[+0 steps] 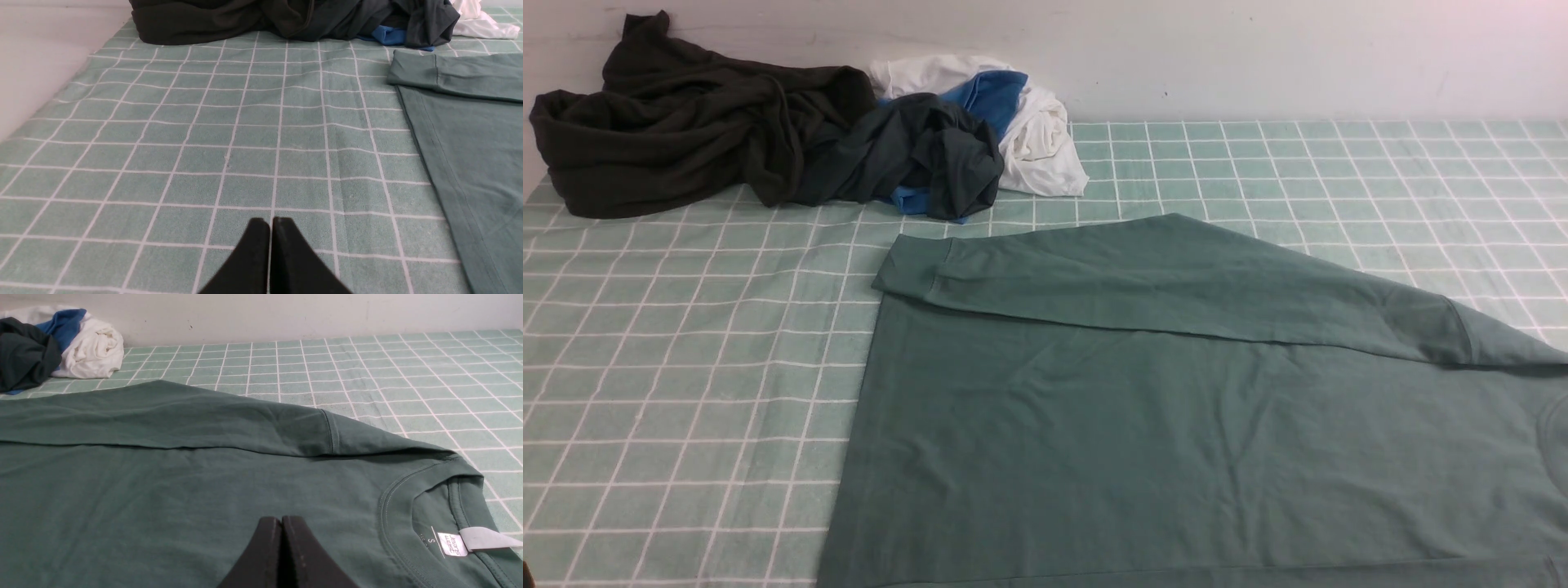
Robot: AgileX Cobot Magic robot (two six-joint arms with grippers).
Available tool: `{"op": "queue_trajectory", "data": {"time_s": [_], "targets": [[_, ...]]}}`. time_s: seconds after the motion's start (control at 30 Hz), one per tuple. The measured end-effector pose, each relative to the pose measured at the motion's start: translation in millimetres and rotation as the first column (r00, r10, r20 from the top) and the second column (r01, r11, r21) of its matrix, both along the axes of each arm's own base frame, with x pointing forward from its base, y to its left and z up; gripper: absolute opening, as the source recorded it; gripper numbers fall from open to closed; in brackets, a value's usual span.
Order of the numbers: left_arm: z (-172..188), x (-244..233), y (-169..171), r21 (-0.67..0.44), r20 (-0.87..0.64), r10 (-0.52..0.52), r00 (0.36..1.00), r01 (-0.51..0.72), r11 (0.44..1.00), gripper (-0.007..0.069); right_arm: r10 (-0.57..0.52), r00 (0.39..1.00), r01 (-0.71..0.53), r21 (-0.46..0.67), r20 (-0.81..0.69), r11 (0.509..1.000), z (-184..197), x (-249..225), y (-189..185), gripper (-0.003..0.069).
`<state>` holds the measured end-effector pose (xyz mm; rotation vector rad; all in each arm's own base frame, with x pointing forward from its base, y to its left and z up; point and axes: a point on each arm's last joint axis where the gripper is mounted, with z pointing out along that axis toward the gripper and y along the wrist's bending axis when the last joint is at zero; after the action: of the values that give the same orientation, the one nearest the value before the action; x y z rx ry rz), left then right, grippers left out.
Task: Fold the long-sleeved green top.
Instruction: Use the left arm to clamp the cuff closest to it
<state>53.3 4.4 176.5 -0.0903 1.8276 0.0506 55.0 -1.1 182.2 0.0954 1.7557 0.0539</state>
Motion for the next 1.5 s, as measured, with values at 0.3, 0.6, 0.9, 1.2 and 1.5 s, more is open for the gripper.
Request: {"op": "queue_trajectory", "data": {"time_s": [0.3, 0.6, 0.9, 1.2, 1.5], "targets": [[0.0, 0.1, -1.4, -0.058, 0.005, 0.0, 1.0, 0.001, 0.998, -0.0003, 0.0, 1.0, 0.0, 0.0, 0.0, 1.0, 0.0, 0.0, 0.0, -0.0014], [0.9, 1.1, -13.7, -0.632, 0.027, 0.031, 0.999, -0.007, 0.775, -0.0003, 0.004, 1.0, -0.004, 0.059, 0.001, 0.998, 0.0, 0.0, 1.4, -0.0014], [6.6, 1.8, -18.6, -0.829, 0.053, 0.046, 0.998, 0.018, 0.559, -0.0003, 0.031, 1.0, -0.02, 0.671, -0.004, 0.741, 2.6, -0.4, 14.4, -0.0014], [27.9, -1.1, -21.1, -0.703, 0.13, -0.023, 0.991, 0.109, 0.703, -0.0003, 0.019, 0.999, -0.034, 0.807, 0.028, 0.589, 8.2, 0.0, 16.0, -0.0014], [102.1, 4.8, -31.3, -0.228, 0.002, -0.302, 0.953, 0.294, 0.928, -0.0003, 0.113, 0.99, -0.14, 0.516, 0.084, 0.845, 40.9, -3.2, 19.2, -0.0014]]}}
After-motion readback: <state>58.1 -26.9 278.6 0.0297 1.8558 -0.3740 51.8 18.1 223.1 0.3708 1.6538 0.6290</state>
